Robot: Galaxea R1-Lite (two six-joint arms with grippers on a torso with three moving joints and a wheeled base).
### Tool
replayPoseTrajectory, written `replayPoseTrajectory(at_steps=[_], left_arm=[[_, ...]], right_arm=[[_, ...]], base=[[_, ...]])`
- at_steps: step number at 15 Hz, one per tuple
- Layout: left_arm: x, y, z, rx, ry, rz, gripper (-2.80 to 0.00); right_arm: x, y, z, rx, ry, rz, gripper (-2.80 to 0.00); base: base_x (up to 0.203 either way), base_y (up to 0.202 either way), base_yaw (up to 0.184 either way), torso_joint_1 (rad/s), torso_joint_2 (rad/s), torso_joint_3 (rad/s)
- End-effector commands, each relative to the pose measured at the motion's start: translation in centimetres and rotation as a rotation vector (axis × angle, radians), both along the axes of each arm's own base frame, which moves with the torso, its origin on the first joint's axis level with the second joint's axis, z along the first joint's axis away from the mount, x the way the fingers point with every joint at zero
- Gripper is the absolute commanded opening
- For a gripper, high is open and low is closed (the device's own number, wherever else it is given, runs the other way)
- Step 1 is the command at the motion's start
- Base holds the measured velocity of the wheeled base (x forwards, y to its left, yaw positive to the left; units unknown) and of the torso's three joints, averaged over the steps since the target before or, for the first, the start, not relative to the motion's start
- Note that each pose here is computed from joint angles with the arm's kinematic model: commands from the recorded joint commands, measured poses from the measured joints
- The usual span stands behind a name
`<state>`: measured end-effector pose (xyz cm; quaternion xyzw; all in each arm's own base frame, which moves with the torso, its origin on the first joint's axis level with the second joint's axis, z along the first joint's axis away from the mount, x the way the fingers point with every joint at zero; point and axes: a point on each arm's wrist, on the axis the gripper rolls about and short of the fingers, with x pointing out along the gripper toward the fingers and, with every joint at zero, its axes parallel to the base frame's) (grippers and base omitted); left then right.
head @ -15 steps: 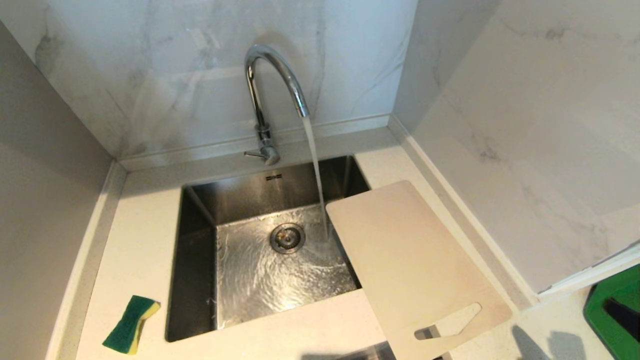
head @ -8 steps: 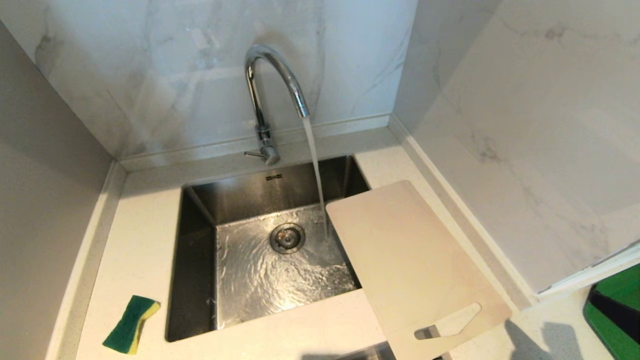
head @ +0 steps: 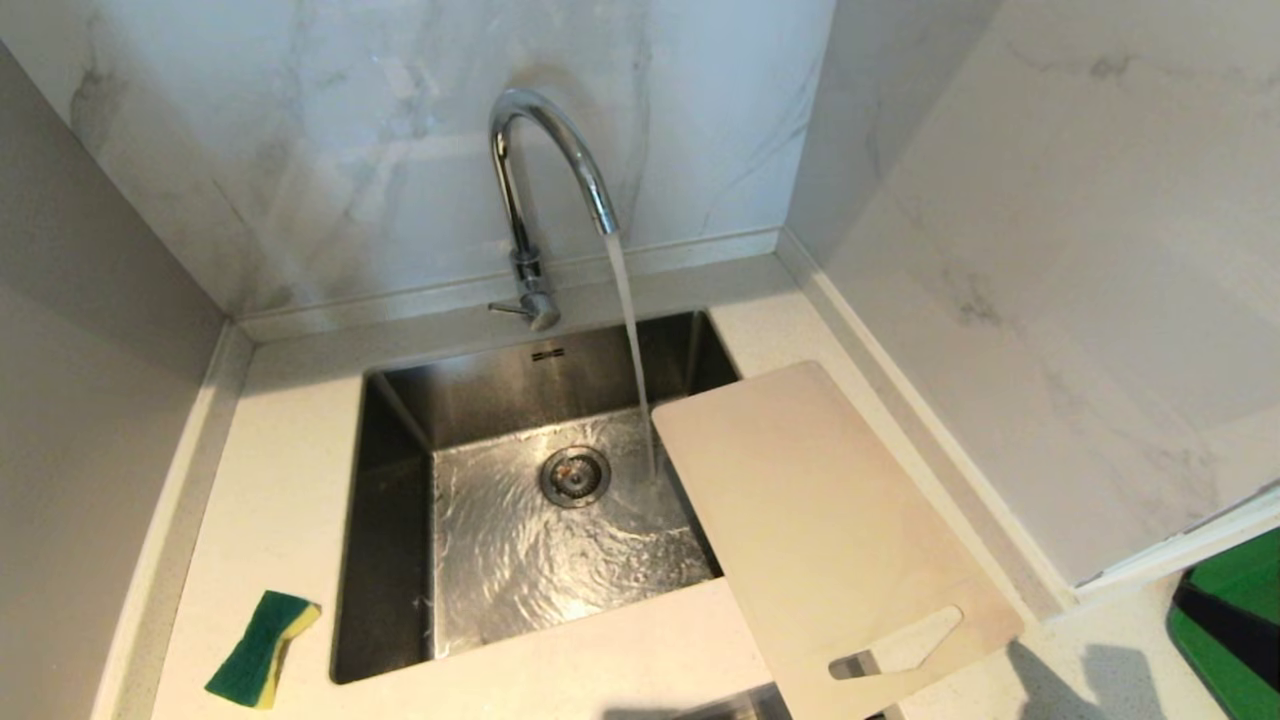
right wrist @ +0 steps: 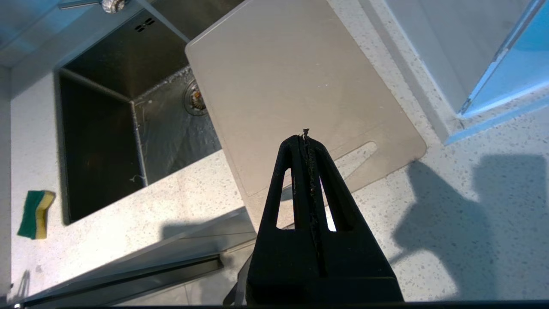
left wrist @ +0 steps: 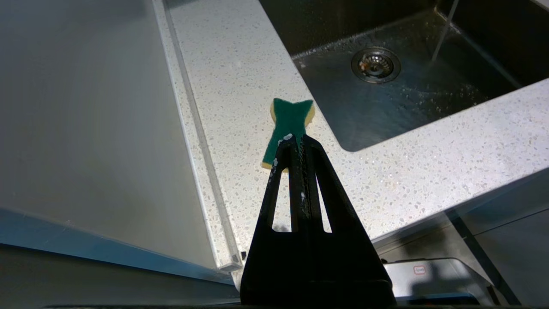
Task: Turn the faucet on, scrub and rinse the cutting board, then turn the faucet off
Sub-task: Turn off the tap
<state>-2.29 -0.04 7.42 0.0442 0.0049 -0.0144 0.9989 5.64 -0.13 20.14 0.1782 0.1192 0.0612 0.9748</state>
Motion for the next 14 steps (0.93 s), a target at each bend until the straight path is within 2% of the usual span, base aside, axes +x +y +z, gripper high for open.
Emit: replayPoseTrajectory(at_steps=[1,3,14], left_arm=[[0.0,0.0,0.0,0.0,0.001,-0.001,-2.8],[0.0,0.0,0.0,0.002,0.001,-0.001,-2.8],[0.0,0.0,0.0,0.0,0.001,-0.001,-2.8]], right_arm=[[0.2,0.1,0.2,0.008,-0.001,0.033,-2.8],[0.5,0.1,0.5,0.016,0.001,0.061,-2.8],[0.8,0.0,0.9,0.015,0.002,0.056,-2.8]], base=[[0.0,0.0,0.0,0.0,0.0,0.0],[0.0,0.0,0.0,0.0,0.0,0.0],[0.0,0.0,0.0,0.0,0.0,0.0]])
